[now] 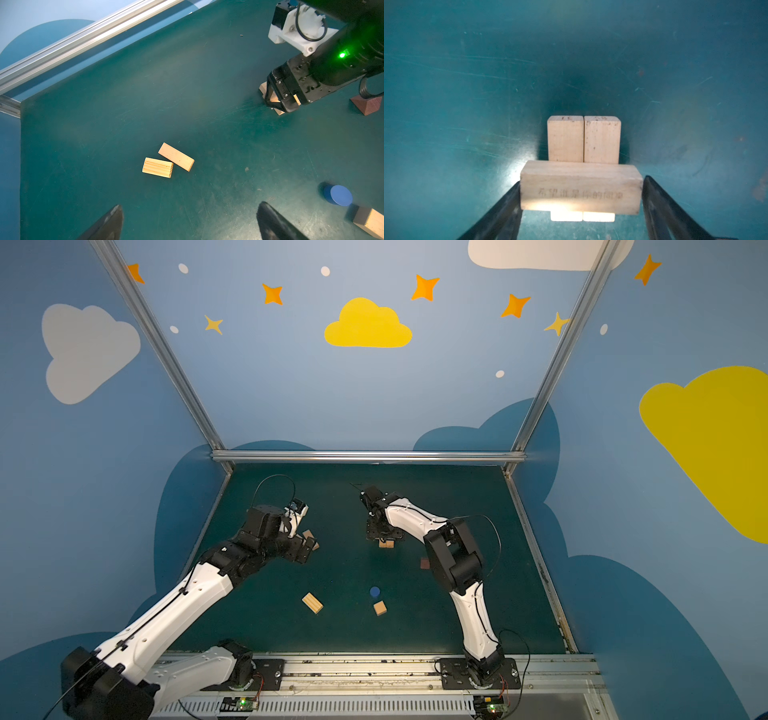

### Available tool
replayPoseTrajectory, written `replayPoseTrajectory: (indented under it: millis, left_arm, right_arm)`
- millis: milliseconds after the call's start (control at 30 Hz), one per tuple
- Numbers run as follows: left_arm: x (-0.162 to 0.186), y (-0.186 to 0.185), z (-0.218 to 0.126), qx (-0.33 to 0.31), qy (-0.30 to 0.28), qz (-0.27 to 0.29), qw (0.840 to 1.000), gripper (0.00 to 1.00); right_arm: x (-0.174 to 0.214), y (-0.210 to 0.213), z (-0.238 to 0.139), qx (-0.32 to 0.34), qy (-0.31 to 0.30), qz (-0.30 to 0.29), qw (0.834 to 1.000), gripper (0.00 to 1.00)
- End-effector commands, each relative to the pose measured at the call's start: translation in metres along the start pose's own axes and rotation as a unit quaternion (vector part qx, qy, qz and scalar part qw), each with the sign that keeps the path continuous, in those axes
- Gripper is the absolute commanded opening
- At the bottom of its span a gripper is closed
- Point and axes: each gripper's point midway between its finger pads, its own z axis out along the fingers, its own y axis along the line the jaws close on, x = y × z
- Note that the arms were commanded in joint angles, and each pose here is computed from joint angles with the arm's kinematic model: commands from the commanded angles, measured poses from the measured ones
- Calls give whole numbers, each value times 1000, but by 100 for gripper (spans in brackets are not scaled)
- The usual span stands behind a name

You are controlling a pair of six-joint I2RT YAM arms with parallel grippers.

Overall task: Build the wood block tower
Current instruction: 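Lower the printed block across the paired blocks with the right gripper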

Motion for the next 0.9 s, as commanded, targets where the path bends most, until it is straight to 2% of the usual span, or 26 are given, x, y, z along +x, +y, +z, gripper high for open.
replayPoseTrajectory:
  millis: [0,867]
  left_arm:
    - [1,2,-1,-2,-1,0,1000,100]
    - [2,3,0,-6,1,2,1000,100]
  right_arm:
    - [-7,1,-13,-6,-11,-4,1000,82]
    - [-17,6,-9,-12,-14,-11,1000,83]
